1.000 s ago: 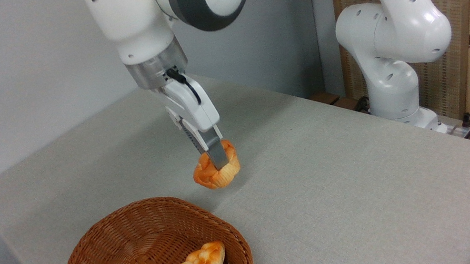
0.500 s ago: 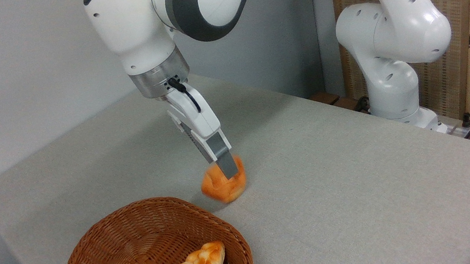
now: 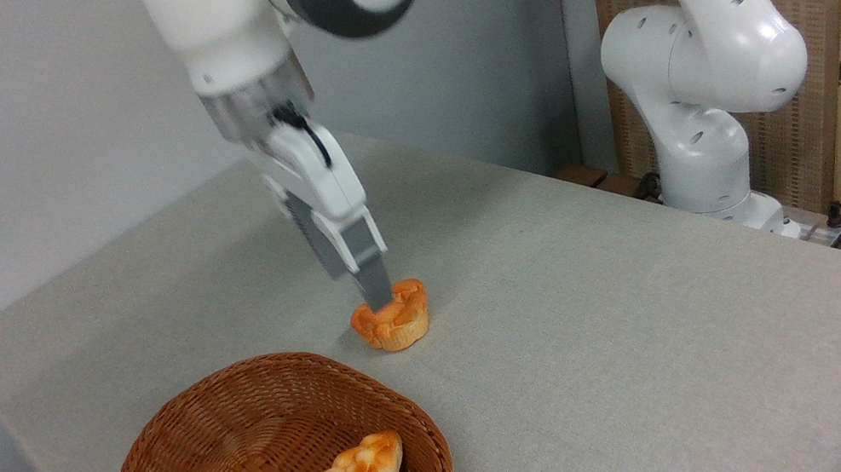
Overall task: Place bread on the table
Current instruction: 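Open the gripper to release the roll and raise the gripper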
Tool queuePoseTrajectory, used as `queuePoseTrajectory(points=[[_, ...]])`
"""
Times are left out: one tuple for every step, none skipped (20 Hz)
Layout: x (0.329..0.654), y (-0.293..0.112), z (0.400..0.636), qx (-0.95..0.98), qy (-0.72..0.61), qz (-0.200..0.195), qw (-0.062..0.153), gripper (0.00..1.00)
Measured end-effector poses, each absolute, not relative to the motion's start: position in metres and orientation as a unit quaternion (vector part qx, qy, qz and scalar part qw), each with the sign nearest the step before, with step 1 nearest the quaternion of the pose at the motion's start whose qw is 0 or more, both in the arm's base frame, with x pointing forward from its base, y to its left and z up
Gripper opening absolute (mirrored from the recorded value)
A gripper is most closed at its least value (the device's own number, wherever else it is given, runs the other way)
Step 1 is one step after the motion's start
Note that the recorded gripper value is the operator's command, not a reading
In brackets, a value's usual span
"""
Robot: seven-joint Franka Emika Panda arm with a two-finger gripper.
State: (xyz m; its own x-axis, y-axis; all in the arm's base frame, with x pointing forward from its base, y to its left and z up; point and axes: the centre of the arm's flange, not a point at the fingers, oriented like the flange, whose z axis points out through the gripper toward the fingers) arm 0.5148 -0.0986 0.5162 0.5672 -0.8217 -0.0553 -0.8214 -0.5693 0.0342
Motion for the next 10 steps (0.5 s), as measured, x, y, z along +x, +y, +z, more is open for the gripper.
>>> queuePoseTrajectory(points=[[0.520, -0.099, 0.534, 0.893, -0.450, -0.015, -0.003, 1.00], [0.525, -0.098, 0.553, 0.900, -0.436, 0.005, -0.009, 1.00], [0.529, -0.095, 0.569, 0.905, -0.425, 0.021, -0.013, 1.00], [0.531, -0.093, 0.578, 0.907, -0.420, 0.029, -0.015, 1.00], [0.534, -0.089, 0.590, 0.909, -0.415, 0.039, -0.018, 1.00], [0.536, -0.085, 0.600, 0.911, -0.410, 0.045, -0.018, 1.00], [0.538, -0.079, 0.608, 0.914, -0.403, 0.044, -0.014, 1.00], [0.540, -0.074, 0.614, 0.917, -0.397, 0.039, -0.008, 1.00], [0.543, -0.068, 0.619, 0.920, -0.391, 0.035, 0.001, 1.00], [0.545, -0.064, 0.623, 0.922, -0.386, 0.033, 0.009, 1.00]])
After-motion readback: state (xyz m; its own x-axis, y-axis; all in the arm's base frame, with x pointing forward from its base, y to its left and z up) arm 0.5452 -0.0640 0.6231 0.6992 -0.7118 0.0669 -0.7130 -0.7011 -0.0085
